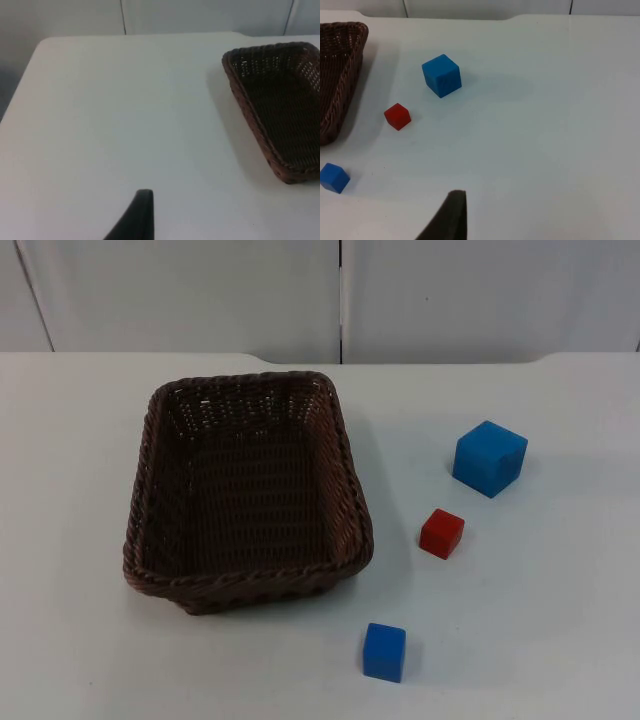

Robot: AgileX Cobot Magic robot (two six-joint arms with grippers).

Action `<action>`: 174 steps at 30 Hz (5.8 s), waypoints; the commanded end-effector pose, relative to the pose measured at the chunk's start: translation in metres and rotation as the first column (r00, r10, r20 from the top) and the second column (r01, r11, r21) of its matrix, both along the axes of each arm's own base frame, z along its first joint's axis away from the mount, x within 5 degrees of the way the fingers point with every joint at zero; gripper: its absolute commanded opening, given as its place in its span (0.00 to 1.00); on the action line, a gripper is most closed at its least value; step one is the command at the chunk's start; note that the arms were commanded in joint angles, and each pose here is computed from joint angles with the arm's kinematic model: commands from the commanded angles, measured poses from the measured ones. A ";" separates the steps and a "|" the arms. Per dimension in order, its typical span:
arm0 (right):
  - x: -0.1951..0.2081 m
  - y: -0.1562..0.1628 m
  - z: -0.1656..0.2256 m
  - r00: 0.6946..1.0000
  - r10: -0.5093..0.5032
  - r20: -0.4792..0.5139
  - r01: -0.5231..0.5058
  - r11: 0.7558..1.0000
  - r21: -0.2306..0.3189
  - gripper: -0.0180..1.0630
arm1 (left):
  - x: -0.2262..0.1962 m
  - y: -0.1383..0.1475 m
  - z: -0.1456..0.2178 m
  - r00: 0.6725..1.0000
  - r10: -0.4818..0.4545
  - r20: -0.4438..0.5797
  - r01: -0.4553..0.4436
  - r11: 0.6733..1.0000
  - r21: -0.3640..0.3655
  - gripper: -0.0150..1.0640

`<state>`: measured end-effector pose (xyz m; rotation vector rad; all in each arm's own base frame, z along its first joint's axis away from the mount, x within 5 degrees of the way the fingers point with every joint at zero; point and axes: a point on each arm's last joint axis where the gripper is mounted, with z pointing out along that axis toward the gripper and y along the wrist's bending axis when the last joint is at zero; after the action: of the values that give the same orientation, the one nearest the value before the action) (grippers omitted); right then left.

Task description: Pick up the basket with the left hand and place the largest block into the basket with the right hand.

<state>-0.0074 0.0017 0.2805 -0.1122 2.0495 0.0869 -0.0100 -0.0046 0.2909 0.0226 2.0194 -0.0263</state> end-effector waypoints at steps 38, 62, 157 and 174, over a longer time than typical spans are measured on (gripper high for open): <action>0.000 0.000 0.000 1.000 0.001 0.006 -0.001 1.000 -0.005 0.99 | 0.068 -0.015 0.023 0.988 -0.134 -0.077 0.121 0.981 -0.150 0.99; 0.000 0.000 0.000 1.000 0.002 0.006 -0.002 1.000 -0.003 0.99 | 0.154 -0.028 0.001 0.931 -0.296 -0.214 0.237 0.935 -0.264 0.99; 0.000 0.000 0.000 1.000 0.001 0.006 -0.001 1.000 -0.005 0.99 | 0.397 -0.065 -0.193 0.622 -0.281 -0.731 0.024 0.940 -0.340 0.01; 0.000 0.000 0.000 1.000 0.001 0.006 -0.001 1.000 -0.005 0.99 | 0.374 -0.071 -0.079 0.707 -0.383 -0.594 0.134 0.898 -0.419 0.01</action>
<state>-0.0074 0.0017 0.2805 -0.1165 2.0492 0.0843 0.3656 -0.0738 0.1998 0.1180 2.7213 -0.6328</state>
